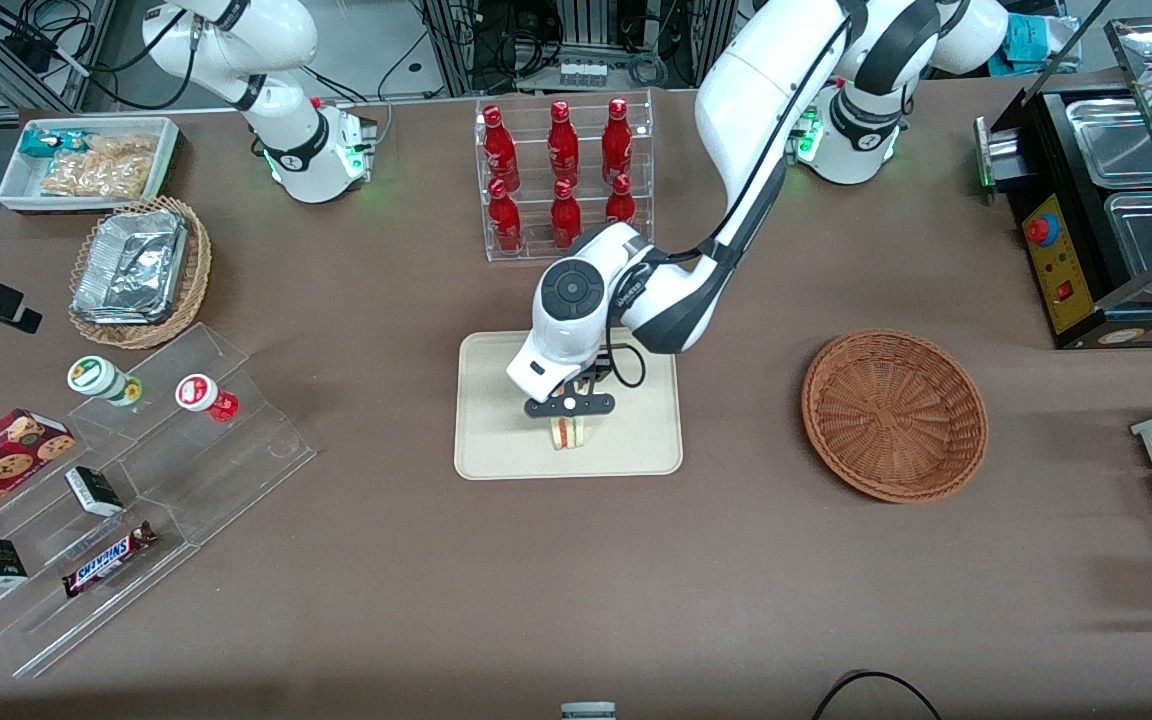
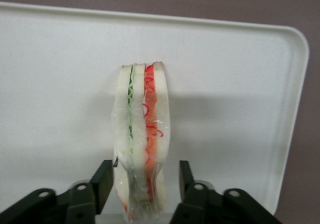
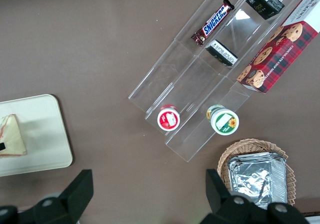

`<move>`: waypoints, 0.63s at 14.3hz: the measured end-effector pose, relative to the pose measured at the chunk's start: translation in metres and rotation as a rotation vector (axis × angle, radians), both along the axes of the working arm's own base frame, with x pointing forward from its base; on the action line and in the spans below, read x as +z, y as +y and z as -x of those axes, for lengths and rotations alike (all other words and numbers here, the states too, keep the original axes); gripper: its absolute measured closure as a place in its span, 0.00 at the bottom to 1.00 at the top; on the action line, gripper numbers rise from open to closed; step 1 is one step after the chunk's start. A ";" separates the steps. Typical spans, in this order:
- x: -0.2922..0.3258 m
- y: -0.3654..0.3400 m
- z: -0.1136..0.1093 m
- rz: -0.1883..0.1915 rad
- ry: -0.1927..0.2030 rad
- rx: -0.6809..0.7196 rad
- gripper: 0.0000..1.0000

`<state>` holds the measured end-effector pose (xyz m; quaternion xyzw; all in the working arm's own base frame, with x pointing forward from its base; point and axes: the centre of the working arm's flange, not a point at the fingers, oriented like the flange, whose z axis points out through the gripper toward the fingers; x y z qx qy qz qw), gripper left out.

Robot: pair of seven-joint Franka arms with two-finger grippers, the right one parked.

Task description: Place sandwich from basket to tray

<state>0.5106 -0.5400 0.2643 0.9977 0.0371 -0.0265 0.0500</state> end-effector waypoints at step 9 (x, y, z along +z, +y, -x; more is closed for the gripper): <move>0.090 0.128 -0.049 -0.157 0.105 0.054 0.00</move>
